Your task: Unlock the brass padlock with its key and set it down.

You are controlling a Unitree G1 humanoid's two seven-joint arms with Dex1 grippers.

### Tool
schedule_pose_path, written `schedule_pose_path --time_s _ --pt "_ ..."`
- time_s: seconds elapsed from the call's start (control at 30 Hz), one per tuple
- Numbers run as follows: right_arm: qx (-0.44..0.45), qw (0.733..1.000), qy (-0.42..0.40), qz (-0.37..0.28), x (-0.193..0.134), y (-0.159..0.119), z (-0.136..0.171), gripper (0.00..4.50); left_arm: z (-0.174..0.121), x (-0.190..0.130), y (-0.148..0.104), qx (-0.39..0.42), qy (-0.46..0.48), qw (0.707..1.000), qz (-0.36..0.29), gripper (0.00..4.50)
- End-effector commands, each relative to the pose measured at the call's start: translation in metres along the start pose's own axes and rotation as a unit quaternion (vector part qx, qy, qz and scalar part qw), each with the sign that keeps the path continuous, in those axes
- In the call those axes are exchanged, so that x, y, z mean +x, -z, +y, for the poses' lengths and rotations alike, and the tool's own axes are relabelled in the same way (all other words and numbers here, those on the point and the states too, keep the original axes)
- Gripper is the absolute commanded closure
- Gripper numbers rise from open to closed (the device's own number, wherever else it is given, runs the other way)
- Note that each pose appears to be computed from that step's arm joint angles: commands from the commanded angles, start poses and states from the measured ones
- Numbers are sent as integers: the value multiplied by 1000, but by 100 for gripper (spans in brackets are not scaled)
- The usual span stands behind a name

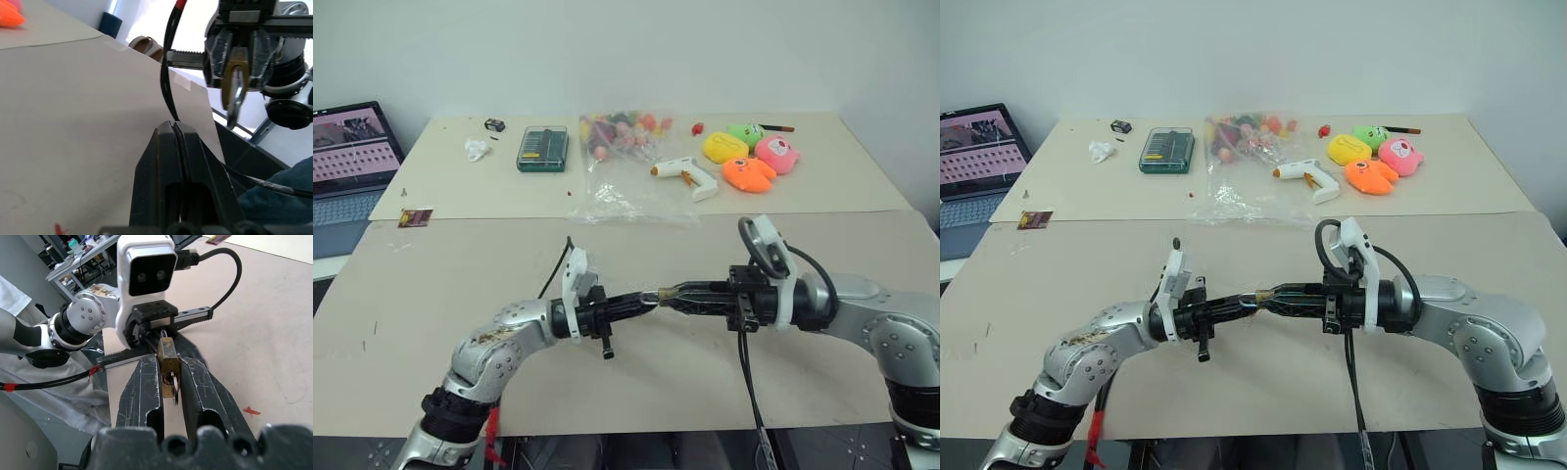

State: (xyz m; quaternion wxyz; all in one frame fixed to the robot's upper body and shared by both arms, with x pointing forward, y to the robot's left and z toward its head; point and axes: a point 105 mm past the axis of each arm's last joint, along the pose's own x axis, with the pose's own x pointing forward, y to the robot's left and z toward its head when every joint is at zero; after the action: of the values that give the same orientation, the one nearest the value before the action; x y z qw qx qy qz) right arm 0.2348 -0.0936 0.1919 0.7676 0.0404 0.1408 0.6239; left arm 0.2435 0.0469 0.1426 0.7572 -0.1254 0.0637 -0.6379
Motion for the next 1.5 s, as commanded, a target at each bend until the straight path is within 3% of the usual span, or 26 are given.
schedule_pose_path --time_s 0.03,0.73,0.9,1.5 --pt "-21 1000 1 -5 -6 -6 2 439 -12 1 -2 12 18 1000 -1 444" --pt "-13 1000 -12 -2 -17 -15 7 439 -13 7 3 -2 10 1000 -8 444" --pt "-3 1000 -21 5 -19 -9 12 439 2 7 -9 -21 -21 999 -41 444" --pt "-2 1000 -1 11 -23 -6 -1 439 -19 11 -23 -35 10 998 -43 444"
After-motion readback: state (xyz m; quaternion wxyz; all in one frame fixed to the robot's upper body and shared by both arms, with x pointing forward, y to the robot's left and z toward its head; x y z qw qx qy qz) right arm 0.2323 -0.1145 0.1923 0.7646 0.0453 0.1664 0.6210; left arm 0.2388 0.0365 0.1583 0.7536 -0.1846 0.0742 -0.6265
